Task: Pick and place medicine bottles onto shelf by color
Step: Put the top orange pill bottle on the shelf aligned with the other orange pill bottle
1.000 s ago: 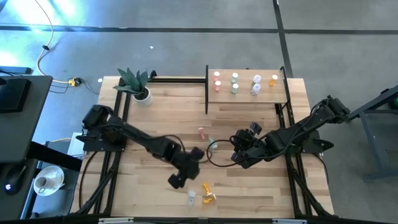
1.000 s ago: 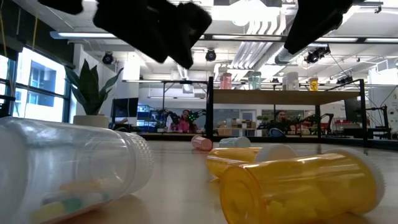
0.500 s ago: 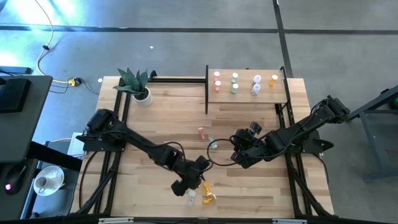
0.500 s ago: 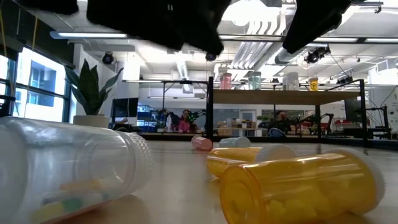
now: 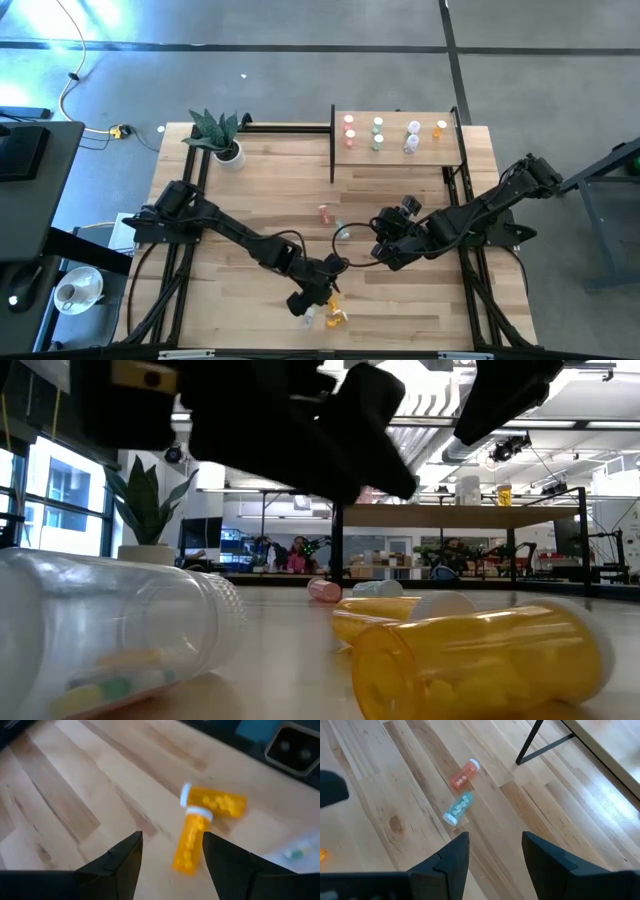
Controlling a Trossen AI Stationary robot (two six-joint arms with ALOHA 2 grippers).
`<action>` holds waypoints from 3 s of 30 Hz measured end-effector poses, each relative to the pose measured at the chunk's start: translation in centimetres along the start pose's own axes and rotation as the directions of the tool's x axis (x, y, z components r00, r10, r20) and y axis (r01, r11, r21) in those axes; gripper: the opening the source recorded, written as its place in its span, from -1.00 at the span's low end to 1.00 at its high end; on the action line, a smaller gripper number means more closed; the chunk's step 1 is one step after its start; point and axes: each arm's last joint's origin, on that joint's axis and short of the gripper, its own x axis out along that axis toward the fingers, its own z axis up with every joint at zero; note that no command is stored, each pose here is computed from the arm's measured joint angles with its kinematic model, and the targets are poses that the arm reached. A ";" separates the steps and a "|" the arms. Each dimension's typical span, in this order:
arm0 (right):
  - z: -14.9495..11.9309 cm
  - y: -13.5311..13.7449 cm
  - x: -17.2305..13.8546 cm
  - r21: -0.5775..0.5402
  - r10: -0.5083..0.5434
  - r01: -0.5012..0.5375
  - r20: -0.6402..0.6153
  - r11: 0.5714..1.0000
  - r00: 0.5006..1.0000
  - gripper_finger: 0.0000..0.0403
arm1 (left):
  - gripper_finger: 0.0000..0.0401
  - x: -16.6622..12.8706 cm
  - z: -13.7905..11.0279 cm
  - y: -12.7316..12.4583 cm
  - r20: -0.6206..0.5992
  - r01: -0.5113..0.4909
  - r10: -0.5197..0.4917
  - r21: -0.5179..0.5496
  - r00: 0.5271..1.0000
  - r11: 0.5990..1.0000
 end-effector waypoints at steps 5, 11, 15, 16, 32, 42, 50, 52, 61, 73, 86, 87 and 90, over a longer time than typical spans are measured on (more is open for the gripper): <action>0.0 0.0 0.0 0.000 0.000 0.000 0.000 1.000 1.000 -0.14 | -0.02 1.4 -1.1 -0.3 -0.040 0.028 -0.028 -0.009 0.999 1.000; 0.0 0.0 0.0 -0.005 0.000 0.000 0.001 1.000 1.000 -0.14 | -0.02 2.4 -2.1 -0.2 -0.063 0.041 -0.041 -0.014 0.997 0.999; 0.0 0.0 0.0 -0.007 0.001 -0.001 0.001 1.000 1.000 -0.14 | -0.02 2.9 -2.7 0.0 -0.081 0.044 -0.046 -0.025 0.996 0.999; 0.0 0.0 0.0 -0.007 0.001 -0.001 0.001 1.000 1.000 -0.14 | -0.02 3.1 -2.8 0.1 -0.073 0.045 -0.047 -0.030 0.996 0.999; 0.0 0.0 0.0 -0.009 0.002 -0.002 0.002 1.000 1.000 -0.14 | -0.23 3.6 -3.3 0.0 -0.077 0.071 -0.074 -0.039 0.994 0.997; 0.0 0.0 0.0 -0.009 0.002 -0.002 0.002 1.000 1.000 -0.14 | -0.55 3.6 -3.3 0.0 -0.075 0.070 -0.073 -0.038 0.995 0.997; 0.0 0.0 0.0 -0.030 0.002 -0.002 0.002 1.000 1.000 -0.14 | -0.56 3.4 -3.4 0.4 -0.072 0.060 -0.066 -0.082 0.995 0.995; 0.0 0.0 0.0 -0.047 0.002 -0.002 0.002 0.999 1.000 -0.14 | -0.57 3.3 -3.4 0.9 -0.063 0.048 -0.055 -0.103 0.997 0.994; 0.0 0.1 -0.1 -0.062 0.008 -0.008 0.006 0.998 1.000 -0.14 | -0.57 1.1 -3.6 4.4 0.050 0.089 -0.080 -0.205 0.996 0.975; 1.2 1.4 -2.6 -0.108 0.037 -0.017 0.184 0.994 0.982 -0.14 | -0.57 0.7 -6.6 5.7 0.198 0.096 -0.033 -0.322 0.980 0.942; 1.2 2.8 -3.4 -0.339 0.233 -0.181 0.120 0.923 0.965 -0.14 | -0.57 -0.9 -6.0 8.1 0.479 -0.038 0.176 -0.283 0.860 0.958; 1.2 2.8 -3.3 -0.357 0.250 -0.199 0.102 0.913 0.963 -0.14 | -0.57 -1.0 -6.0 8.3 0.494 -0.049 0.189 -0.281 0.849 0.958; 1.4 2.9 -3.3 -0.371 0.287 -0.241 0.073 0.897 0.955 -0.14 | -0.57 -1.5 -5.9 9.0 0.530 -0.073 0.226 -0.294 0.817 0.953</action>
